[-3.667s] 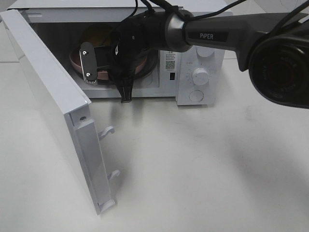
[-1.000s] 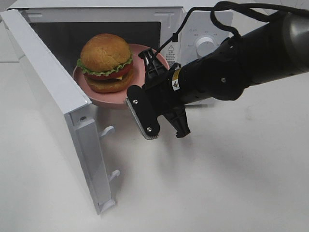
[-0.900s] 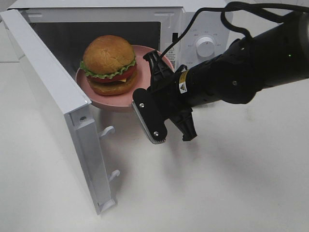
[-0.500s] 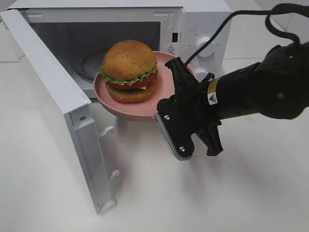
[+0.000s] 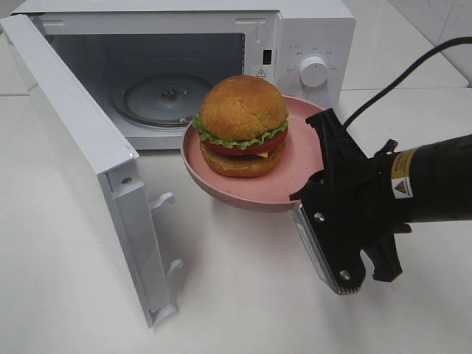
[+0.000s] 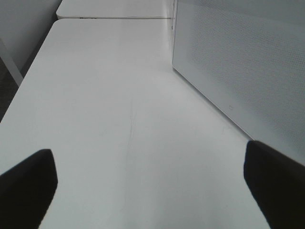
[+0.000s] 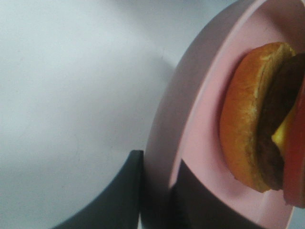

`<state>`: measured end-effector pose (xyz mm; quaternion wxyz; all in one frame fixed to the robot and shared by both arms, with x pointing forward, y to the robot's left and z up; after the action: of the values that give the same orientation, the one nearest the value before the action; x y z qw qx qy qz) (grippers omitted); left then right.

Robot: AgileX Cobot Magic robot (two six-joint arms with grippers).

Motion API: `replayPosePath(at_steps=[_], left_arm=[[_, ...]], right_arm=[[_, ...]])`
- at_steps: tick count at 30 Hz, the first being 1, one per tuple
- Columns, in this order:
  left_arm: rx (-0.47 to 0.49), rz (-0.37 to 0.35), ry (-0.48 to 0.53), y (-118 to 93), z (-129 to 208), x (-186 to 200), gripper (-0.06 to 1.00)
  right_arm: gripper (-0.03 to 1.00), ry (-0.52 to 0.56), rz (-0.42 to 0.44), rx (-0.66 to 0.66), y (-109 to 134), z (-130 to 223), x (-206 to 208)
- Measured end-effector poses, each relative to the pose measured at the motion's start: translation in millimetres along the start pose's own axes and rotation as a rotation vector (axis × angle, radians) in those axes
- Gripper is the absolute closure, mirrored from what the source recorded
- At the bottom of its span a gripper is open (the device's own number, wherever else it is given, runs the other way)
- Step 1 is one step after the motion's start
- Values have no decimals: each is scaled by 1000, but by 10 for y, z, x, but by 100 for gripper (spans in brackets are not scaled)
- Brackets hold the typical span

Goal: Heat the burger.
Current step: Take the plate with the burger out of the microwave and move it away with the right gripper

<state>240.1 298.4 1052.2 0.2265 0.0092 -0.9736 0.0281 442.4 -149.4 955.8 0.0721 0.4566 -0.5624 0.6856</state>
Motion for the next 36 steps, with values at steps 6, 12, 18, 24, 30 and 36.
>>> replayPosePath(at_steps=[6,12,18,24,30,36], left_arm=[[0,0,0,0,0,0,-5],[0,0,0,0,0,0,-5],[0,0,0,0,0,0,-5],[0,0,0,0,0,0,-5],[0,0,0,0,0,0,-5],[0,0,0,0,0,0,-5]], right_arm=[[82,7,-10,0,143,18,205],[82,15,-23,-1,240,33,349],[82,26,-33,-3,343,52,539],[82,42,-52,-42,444,74,737],[82,52,-59,-61,519,89,851],[82,94,-74,-96,674,139,1019]])
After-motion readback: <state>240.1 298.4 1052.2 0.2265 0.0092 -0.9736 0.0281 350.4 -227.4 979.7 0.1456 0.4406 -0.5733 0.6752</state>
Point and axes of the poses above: a point on each arm's last joint axis where the gripper is mounted, x pointing back along that axis away from the gripper, y along the wrist's bending axis when the last joint is at zero, z = x × y, the point moved 1 cm from there along -x, pointing out along that axis toward the gripper, and after that the axes turned 3 degrees about x, right-handed, at the moved point
